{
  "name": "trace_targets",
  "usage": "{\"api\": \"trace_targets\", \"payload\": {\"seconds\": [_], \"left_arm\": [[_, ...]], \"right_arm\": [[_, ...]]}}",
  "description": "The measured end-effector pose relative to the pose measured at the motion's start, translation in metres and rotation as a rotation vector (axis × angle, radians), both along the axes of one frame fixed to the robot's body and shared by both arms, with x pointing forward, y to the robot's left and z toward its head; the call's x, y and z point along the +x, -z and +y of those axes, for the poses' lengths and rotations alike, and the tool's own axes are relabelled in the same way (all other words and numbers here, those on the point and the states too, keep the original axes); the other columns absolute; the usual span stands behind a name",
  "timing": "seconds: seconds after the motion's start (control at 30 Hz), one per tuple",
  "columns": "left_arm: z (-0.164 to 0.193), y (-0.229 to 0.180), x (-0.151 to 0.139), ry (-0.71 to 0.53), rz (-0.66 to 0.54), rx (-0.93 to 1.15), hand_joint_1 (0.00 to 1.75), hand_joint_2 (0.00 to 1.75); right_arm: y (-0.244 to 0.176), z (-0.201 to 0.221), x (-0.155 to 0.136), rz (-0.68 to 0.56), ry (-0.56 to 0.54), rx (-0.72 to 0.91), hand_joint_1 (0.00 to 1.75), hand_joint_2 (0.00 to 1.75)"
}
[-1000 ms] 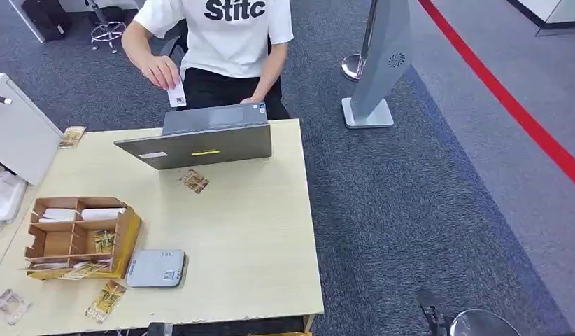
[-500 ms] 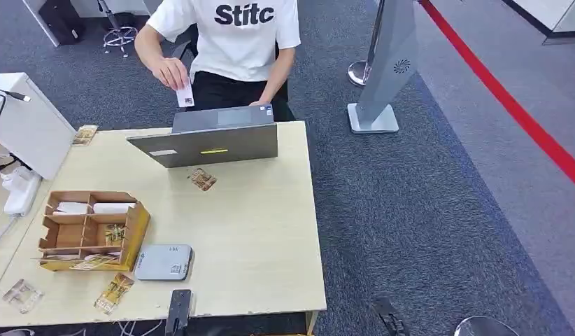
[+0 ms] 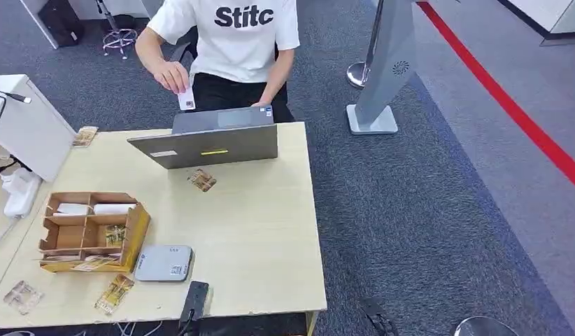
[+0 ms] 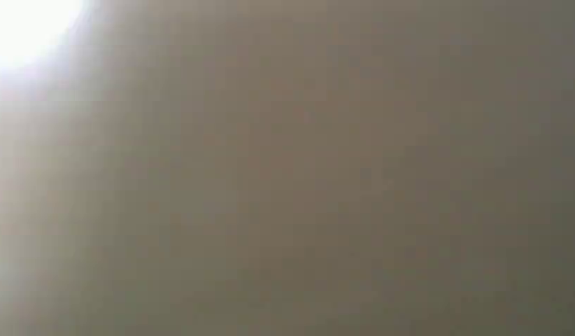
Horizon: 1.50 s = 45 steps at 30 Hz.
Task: Pass the card to the sensor for recognition and then transmit it.
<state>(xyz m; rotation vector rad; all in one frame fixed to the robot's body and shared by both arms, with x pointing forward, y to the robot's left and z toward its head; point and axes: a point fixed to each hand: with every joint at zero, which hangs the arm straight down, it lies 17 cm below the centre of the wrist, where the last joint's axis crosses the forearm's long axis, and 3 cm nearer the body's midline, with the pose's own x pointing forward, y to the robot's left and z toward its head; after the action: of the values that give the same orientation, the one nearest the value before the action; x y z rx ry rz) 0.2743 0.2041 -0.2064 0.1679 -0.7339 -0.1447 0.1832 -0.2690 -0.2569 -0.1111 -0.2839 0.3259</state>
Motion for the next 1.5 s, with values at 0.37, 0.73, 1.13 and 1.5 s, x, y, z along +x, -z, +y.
{"api": "trace_targets", "payload": {"seconds": [0.37, 0.73, 1.13, 1.5], "left_arm": [[0.116, 0.004, -0.070, -0.086, -0.209, 0.120, 0.00, 1.75], [0.109, -0.015, -0.054, -0.005, -0.300, 0.177, 0.00, 1.75], [0.063, -0.113, -0.001, 0.149, -0.591, 0.104, 0.00, 1.75], [0.109, -0.180, -0.012, -0.248, -0.752, -0.051, 0.00, 1.75]], "right_arm": [[0.013, -0.028, -0.050, -0.005, 0.135, 0.017, 0.00, 1.75], [0.016, -0.029, -0.063, 0.004, 0.179, 0.027, 0.00, 1.75], [0.018, -0.033, -0.078, 0.015, 0.221, 0.033, 0.00, 1.75], [0.021, -0.037, -0.095, 0.026, 0.288, 0.034, 0.00, 1.75]]}}
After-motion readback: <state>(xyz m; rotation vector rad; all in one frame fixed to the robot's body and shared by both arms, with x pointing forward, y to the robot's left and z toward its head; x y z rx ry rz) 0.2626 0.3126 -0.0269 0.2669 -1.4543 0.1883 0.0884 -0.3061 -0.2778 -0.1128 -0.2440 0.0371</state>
